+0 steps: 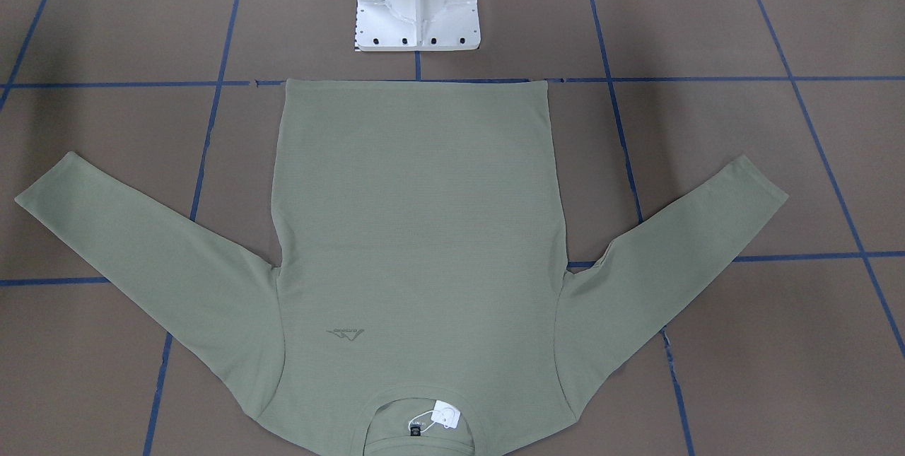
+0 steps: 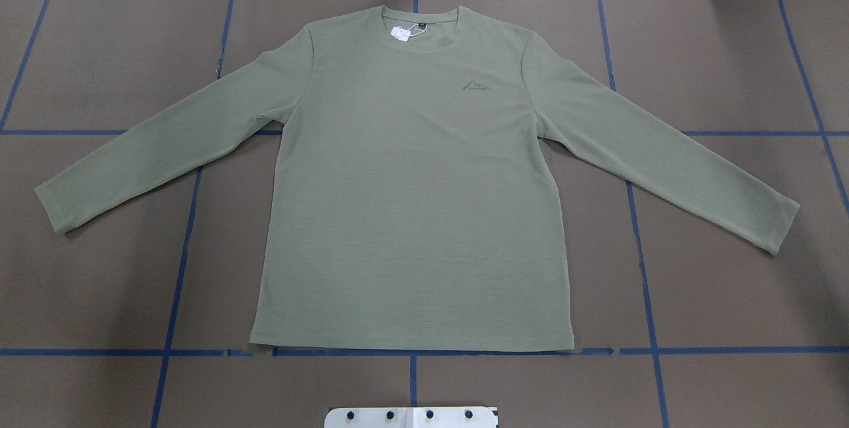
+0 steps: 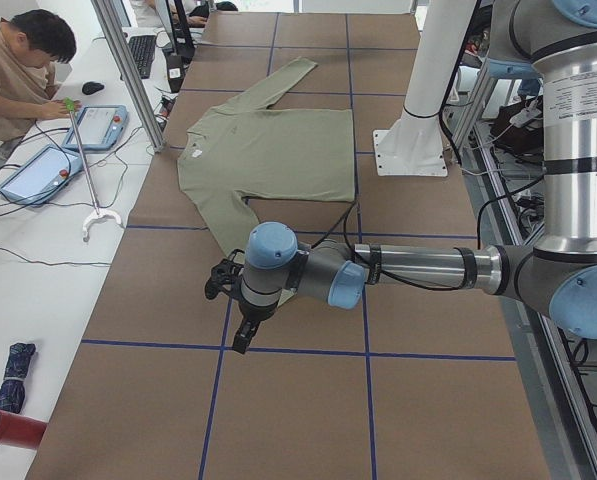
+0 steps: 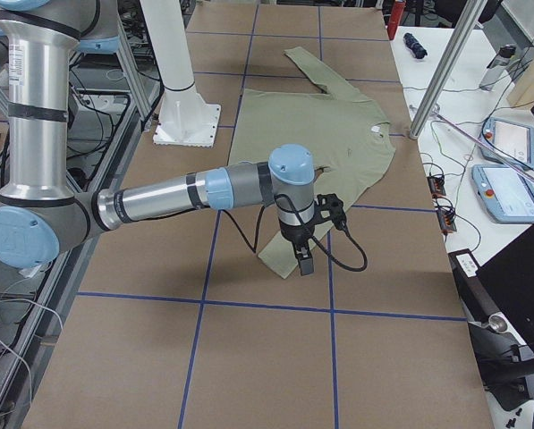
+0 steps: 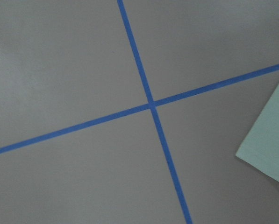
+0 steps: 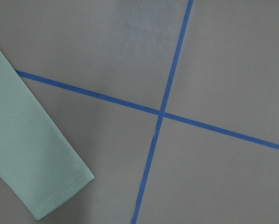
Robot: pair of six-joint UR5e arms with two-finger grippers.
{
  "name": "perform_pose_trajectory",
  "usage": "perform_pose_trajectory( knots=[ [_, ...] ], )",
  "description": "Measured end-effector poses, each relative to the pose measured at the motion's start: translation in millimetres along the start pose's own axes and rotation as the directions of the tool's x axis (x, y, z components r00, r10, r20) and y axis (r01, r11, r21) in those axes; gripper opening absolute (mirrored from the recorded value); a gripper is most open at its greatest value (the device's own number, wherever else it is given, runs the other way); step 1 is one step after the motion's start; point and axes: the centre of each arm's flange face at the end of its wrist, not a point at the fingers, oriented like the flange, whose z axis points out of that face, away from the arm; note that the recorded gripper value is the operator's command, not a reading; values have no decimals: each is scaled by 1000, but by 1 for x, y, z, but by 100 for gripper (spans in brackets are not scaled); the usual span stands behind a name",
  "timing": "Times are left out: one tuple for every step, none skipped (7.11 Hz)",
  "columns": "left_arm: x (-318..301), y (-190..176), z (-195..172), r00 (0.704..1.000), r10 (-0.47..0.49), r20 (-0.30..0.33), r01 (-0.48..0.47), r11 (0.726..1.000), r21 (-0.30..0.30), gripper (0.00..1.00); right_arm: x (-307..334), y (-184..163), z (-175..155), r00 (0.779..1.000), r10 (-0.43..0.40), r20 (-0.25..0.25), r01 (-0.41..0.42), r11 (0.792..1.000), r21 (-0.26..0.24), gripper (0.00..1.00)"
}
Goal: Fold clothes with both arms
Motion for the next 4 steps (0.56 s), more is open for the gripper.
perform_pose_trajectory(
  knots=[
    [-1, -2, -1, 1000, 20, 17, -21, 999, 30, 100, -2, -6, -3, 1000, -7, 1, 7, 1000, 10, 100],
    [-2, -6, -3, 998, 38, 44, -40, 998, 56, 100, -3, -9, -3, 1000, -9, 11, 9, 1000, 15, 100],
    [2, -17, -10, 996, 72, 48, -76, 992, 104, 100, -6, -10, -2, 999, -15, 48, 13, 1000, 25, 100],
    [9, -32, -20, 991, 124, 50, -131, 976, 176, 100, -7, -12, 2, 996, -18, 93, 14, 999, 43, 100]
  ],
)
